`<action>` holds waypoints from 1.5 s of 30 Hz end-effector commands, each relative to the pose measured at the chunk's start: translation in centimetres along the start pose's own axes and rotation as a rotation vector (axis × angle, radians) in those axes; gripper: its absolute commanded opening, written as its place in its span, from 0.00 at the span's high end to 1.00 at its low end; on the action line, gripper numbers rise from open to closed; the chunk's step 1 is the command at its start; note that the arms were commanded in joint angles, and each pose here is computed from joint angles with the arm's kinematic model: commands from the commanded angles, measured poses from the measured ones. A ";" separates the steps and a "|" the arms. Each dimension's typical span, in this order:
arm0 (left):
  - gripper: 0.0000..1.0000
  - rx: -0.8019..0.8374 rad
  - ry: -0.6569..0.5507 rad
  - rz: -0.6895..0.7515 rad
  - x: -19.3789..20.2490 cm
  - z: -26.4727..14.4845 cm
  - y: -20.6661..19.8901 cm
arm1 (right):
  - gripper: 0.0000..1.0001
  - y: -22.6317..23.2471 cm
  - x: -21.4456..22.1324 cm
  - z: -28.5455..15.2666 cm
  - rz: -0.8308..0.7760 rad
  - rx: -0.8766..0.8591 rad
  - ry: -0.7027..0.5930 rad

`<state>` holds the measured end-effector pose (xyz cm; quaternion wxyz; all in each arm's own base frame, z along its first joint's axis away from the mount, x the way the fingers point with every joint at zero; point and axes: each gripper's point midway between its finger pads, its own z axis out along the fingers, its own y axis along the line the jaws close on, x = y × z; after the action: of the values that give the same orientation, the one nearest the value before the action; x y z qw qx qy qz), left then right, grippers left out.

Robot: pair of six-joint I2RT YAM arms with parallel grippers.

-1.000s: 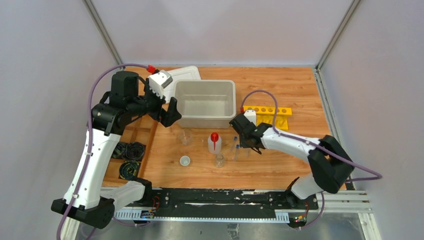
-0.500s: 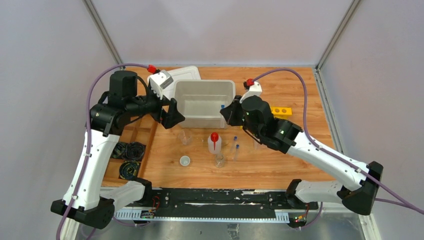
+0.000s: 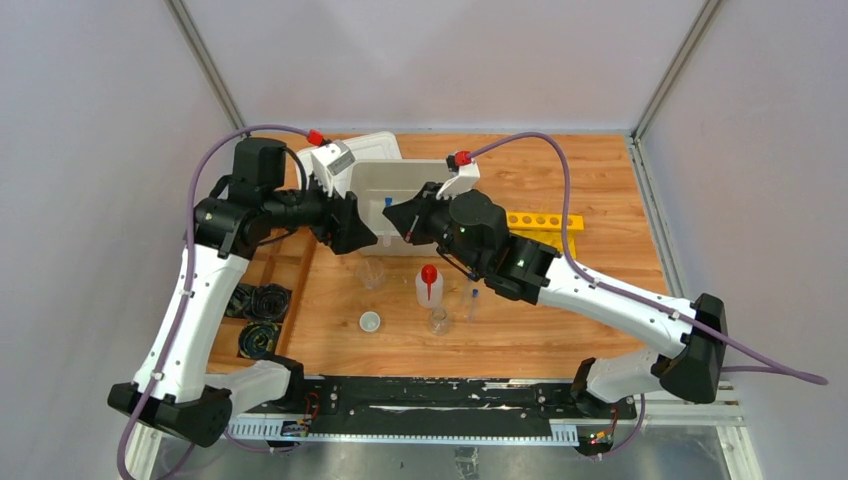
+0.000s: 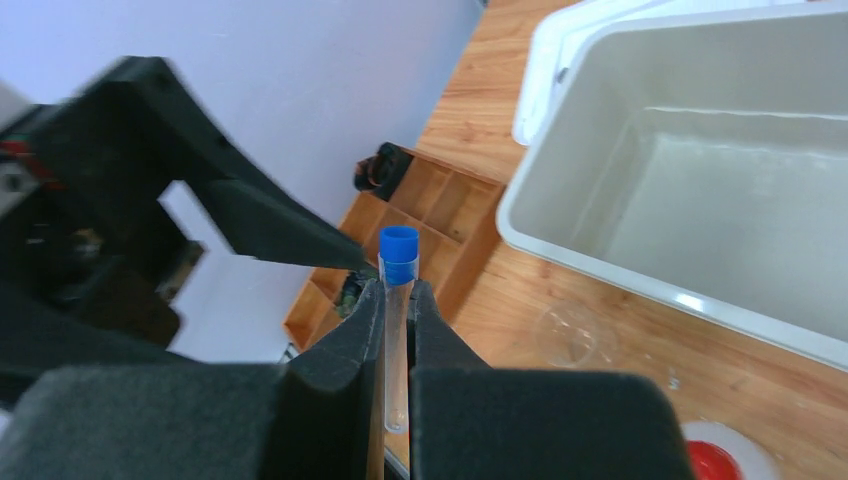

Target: Organize the chemistry lab equipment

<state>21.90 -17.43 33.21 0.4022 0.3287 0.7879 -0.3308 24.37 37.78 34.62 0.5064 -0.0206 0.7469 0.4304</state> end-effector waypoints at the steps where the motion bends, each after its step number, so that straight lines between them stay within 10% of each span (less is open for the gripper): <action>1: 0.25 0.083 0.028 -0.073 0.5 1.2 -0.5 | 1.00 4.7 -2.6 0.0 0.077 -0.128 -0.084; 23: 0.88 0.168 0.047 -0.090 1.5 1.8 -1.4 | 1.00 5.6 -1.9 1.1 0.106 -0.141 -0.108; 27: 1.00 0.140 0.038 -0.052 1.4 1.5 -1.2 | 0.66 4.9 -1.6 1.3 0.072 -0.094 -0.082; 31: 1.00 0.110 0.020 0.025 1.3 0.9 -1.0 | 0.45 3.6 -0.8 1.5 -0.007 -0.012 0.066; 45: 1.00 0.090 0.000 0.130 1.9 0.0 -1.3 | 0.52 5.5 0.4 0.2 -0.070 -0.142 0.304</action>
<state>20.30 -17.63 31.60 0.3964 0.3833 0.7606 -0.3427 22.79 41.62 36.88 0.4110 -0.1107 0.7842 0.4516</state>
